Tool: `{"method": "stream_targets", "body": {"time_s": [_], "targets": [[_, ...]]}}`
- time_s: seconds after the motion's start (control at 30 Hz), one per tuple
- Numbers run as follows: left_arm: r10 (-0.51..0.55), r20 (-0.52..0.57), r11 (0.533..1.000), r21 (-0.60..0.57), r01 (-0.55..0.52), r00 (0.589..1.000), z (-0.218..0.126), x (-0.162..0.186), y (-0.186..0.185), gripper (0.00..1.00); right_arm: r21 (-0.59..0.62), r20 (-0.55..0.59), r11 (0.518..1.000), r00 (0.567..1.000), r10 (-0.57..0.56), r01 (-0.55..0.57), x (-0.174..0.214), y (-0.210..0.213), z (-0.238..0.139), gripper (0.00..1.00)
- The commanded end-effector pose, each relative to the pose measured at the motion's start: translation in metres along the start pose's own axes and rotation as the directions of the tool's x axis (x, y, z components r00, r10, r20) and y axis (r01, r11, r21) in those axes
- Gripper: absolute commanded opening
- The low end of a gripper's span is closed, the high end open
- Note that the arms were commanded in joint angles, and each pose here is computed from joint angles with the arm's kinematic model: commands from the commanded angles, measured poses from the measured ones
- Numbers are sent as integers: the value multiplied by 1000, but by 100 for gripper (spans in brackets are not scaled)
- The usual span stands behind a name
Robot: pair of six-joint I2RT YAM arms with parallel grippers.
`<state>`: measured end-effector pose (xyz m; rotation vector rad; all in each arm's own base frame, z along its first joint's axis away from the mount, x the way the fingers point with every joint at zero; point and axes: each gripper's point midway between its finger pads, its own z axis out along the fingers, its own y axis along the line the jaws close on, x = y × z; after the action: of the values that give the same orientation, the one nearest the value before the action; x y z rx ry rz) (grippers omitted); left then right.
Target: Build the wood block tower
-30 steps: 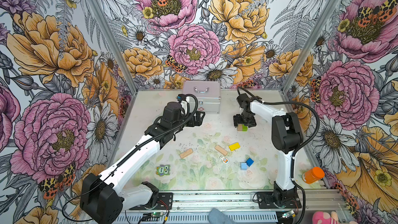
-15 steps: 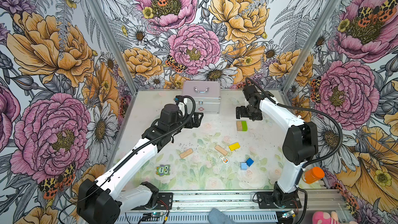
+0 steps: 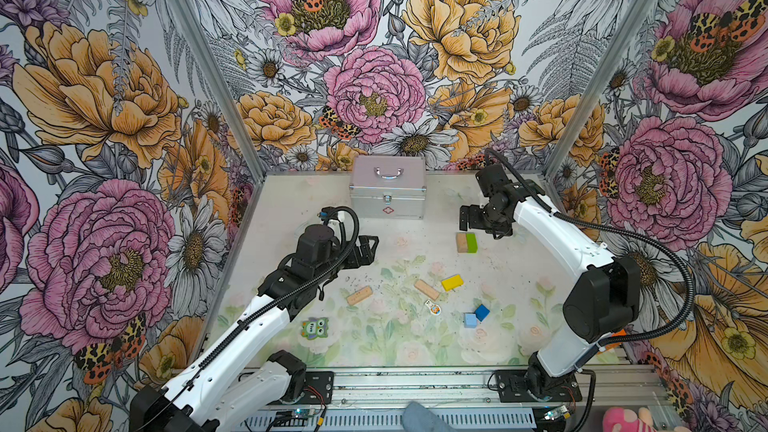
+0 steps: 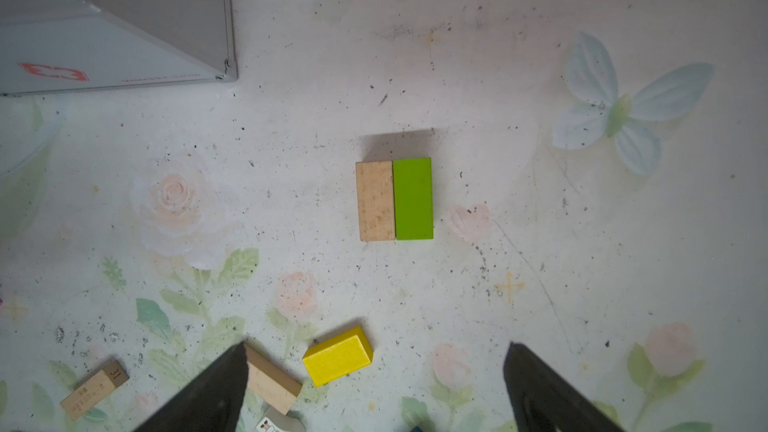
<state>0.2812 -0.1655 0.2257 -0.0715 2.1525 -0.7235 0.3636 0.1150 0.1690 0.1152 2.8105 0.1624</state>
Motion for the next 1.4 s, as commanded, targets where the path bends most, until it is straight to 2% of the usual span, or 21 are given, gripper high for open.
{"method": "stream_targets", "body": {"time_s": [0.0, 0.4, 0.67, 1.13, 1.37], "targets": [[-67, 2, 996, -58, 67, 998, -8, 10, 14, 99, -18, 5, 1000, 1000, -5, 5, 8, 6, -7, 98], [-173, -36, 970, -181, 164, 984, -23, 47, 35, 97, -77, -3, 995, 998, -69, 68, 24, 30, -2, 98], [-191, -21, 952, -247, 180, 981, -25, 57, 38, 96, -132, -9, 987, 996, -90, 88, 27, 42, 3, 98], [-56, -19, 971, -235, 50, 998, -10, 18, -3, 96, -149, 38, 984, 995, -93, 98, 24, 44, -15, 98], [120, -52, 954, -270, -130, 991, 9, 25, -23, 97, -21, 13, 993, 993, -118, 118, 47, 11, 6, 98]]}}
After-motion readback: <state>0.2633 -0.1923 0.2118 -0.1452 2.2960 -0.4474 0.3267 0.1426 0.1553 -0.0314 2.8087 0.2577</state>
